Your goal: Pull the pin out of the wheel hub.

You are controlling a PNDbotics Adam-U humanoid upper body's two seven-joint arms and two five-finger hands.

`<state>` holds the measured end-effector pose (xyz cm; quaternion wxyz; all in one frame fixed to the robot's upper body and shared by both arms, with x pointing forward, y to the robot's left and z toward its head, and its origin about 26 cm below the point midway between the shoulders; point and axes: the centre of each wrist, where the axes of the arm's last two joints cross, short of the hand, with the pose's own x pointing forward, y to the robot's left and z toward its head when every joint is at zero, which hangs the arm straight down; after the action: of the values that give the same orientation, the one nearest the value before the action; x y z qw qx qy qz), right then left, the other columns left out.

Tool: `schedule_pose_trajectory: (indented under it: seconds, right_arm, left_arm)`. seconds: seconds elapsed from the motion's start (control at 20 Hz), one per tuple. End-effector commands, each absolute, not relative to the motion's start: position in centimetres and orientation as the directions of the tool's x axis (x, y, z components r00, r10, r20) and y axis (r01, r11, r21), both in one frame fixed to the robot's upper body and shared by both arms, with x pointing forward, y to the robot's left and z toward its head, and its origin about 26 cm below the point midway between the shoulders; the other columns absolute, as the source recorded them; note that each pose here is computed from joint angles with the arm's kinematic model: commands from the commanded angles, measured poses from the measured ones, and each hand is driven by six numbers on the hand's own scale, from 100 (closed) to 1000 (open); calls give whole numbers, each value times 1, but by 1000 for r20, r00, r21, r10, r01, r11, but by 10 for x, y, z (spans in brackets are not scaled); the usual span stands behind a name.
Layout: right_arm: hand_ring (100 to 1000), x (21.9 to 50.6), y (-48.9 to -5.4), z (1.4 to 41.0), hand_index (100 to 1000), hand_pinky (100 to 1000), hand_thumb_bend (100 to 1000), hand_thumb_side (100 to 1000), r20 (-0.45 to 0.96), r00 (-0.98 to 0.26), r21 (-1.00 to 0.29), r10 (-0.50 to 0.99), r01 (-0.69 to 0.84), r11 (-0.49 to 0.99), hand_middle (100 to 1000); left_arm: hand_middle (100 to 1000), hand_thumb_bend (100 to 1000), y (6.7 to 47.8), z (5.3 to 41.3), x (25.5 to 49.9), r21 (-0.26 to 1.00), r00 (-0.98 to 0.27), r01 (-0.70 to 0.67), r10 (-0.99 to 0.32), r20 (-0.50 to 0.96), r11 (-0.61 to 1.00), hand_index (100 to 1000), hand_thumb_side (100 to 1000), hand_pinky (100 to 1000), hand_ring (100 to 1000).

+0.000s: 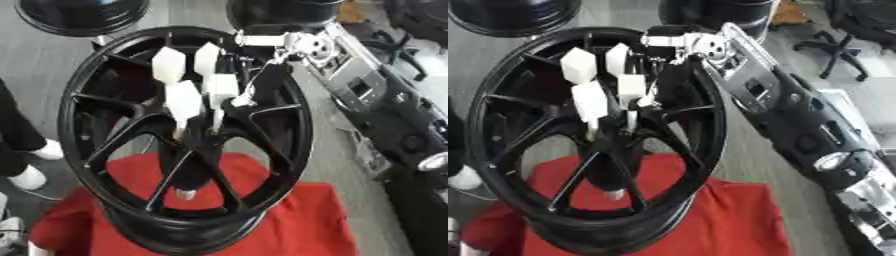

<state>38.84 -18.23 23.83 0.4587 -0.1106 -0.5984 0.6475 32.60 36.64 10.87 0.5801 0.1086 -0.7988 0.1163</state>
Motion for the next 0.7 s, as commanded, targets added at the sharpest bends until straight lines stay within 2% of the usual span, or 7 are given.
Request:
schedule_pose_trajectory:
  seconds: [0.05, 0.25, 0.35, 0.7]
  right_arm:
    - [450, 389, -184, 248, 628, 608, 446, 155, 398, -561, -886, 726, -439, 147, 489]
    - [441, 388, -184, 249, 608, 606, 463, 100, 412, -560, -884, 719, -438, 165, 479]
    - [438, 388, -184, 250, 591, 606, 493, 100, 420, -561, -882, 713, -438, 175, 470]
    - [421, 386, -183, 251, 539, 604, 443, 100, 451, -557, -871, 698, -445, 207, 452]
  left_arm:
    - [725, 173, 369, 120, 327, -39, -327, -302, -65, 943, 953, 796, 835, 778, 827]
    - [726, 173, 369, 120, 327, -36, -324, -300, -66, 944, 953, 796, 836, 779, 828]
    - [726, 173, 369, 119, 327, -35, -323, -299, -67, 944, 953, 797, 837, 779, 828]
    - [727, 173, 369, 119, 327, -34, -321, -298, -66, 945, 954, 797, 837, 780, 829]
